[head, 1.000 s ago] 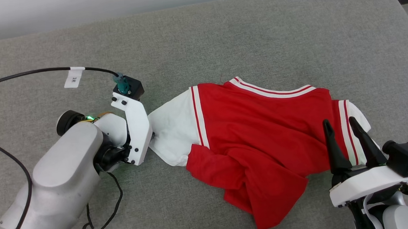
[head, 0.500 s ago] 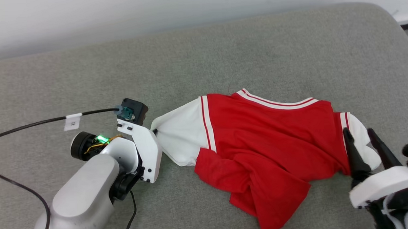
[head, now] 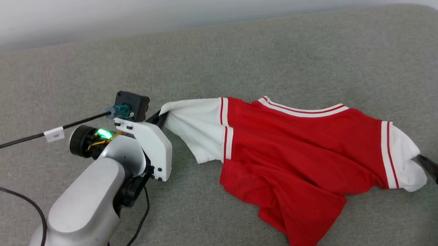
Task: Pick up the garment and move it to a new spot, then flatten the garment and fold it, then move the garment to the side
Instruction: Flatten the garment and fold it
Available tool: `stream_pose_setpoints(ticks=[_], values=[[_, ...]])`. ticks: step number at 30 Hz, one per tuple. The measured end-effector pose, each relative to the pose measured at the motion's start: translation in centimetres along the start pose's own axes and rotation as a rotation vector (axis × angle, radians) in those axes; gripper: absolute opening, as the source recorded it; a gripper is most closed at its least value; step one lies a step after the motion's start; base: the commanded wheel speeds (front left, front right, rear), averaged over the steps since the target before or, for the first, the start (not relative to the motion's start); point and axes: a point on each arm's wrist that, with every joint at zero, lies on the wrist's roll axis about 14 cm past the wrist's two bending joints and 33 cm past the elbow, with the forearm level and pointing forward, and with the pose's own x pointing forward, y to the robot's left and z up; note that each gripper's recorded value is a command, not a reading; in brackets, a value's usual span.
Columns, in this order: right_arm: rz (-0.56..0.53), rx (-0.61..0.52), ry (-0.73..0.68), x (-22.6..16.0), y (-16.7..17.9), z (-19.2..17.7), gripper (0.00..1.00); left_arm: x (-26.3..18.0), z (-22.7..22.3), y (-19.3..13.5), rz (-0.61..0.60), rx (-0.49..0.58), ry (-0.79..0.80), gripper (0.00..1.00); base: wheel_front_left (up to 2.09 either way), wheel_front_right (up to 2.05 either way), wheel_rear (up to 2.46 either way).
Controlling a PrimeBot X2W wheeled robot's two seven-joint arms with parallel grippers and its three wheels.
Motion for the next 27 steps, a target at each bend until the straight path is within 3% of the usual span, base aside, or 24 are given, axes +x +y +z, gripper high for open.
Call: stream_pose_setpoints(ticks=[5,11,12,13,14,22,27], values=[[0.030,-0.035,0.080,2.5,2.0,0.1,1.00,1.0,0.0,0.5,-0.001,-0.003,-0.010,0.00,0.00,0.00,0.00],[0.051,-0.044,0.222,5.4,3.5,-2.3,1.00,1.7,-0.7,1.5,0.013,-0.012,-0.002,0.00,0.00,0.00,0.00],[0.056,-0.041,0.233,5.7,3.6,-2.5,0.51,1.7,-0.8,1.6,0.014,-0.014,-0.001,0.00,0.00,0.00,0.00],[0.060,-0.036,0.243,5.9,3.7,-2.6,0.22,1.7,-1.0,1.7,0.017,-0.016,0.003,0.00,0.00,0.00,0.00],[0.061,-0.035,0.256,6.1,3.7,-2.8,0.00,1.7,-1.1,1.8,0.018,-0.019,0.007,0.00,0.00,0.00,0.00],[0.086,-0.051,0.242,6.2,4.3,-2.2,0.00,1.6,-1.6,1.9,0.020,-0.027,0.021,0.00,0.00,0.00,0.00],[0.078,-0.116,0.120,4.9,4.1,0.8,0.00,0.7,-0.9,2.2,0.043,-0.031,-0.006,0.00,0.00,0.00,0.00]])
